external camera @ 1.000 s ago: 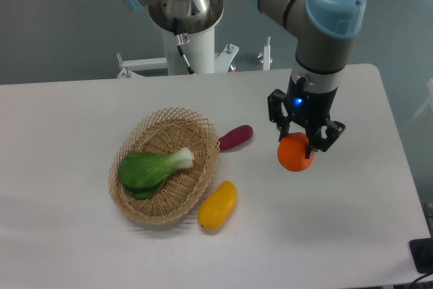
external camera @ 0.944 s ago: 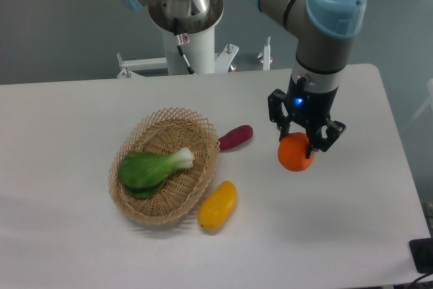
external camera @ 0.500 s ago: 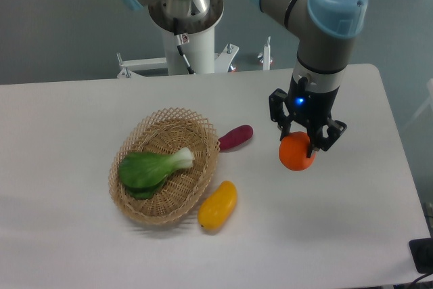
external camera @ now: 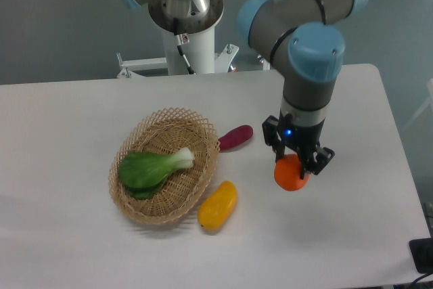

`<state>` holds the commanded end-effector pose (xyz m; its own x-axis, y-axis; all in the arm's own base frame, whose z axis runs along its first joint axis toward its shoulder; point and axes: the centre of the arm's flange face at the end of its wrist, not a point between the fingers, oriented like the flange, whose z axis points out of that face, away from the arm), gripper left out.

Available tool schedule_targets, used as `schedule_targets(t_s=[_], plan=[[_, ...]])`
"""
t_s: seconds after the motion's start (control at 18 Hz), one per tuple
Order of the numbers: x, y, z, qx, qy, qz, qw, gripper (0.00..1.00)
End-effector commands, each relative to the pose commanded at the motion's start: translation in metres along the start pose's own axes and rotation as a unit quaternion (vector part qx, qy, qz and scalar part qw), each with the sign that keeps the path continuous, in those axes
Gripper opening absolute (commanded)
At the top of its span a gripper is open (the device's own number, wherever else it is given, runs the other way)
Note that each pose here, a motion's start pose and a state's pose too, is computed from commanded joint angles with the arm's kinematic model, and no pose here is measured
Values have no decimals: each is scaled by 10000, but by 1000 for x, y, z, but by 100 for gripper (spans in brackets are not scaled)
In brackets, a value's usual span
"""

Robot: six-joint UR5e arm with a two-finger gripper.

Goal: Place the orange on the table
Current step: 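Lower the held orange toward the table beside the yellow mango, then hold the orange just above the table surface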

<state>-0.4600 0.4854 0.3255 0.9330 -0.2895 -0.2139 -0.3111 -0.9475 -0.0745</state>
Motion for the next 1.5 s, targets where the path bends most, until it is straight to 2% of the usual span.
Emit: schedule_targets(t_s=[0.11,0.22,0.5,0.78,1.5], plan=[[-5,0,24,-92,-85,53,9999,48],[-9,5,47,-420,-130,76,9990,48],[4,8,83,-561,156,143,9982,48],[23,3,98,-594,345,264,9973,48],[25,3,100,-602,375,273,9971,49]])
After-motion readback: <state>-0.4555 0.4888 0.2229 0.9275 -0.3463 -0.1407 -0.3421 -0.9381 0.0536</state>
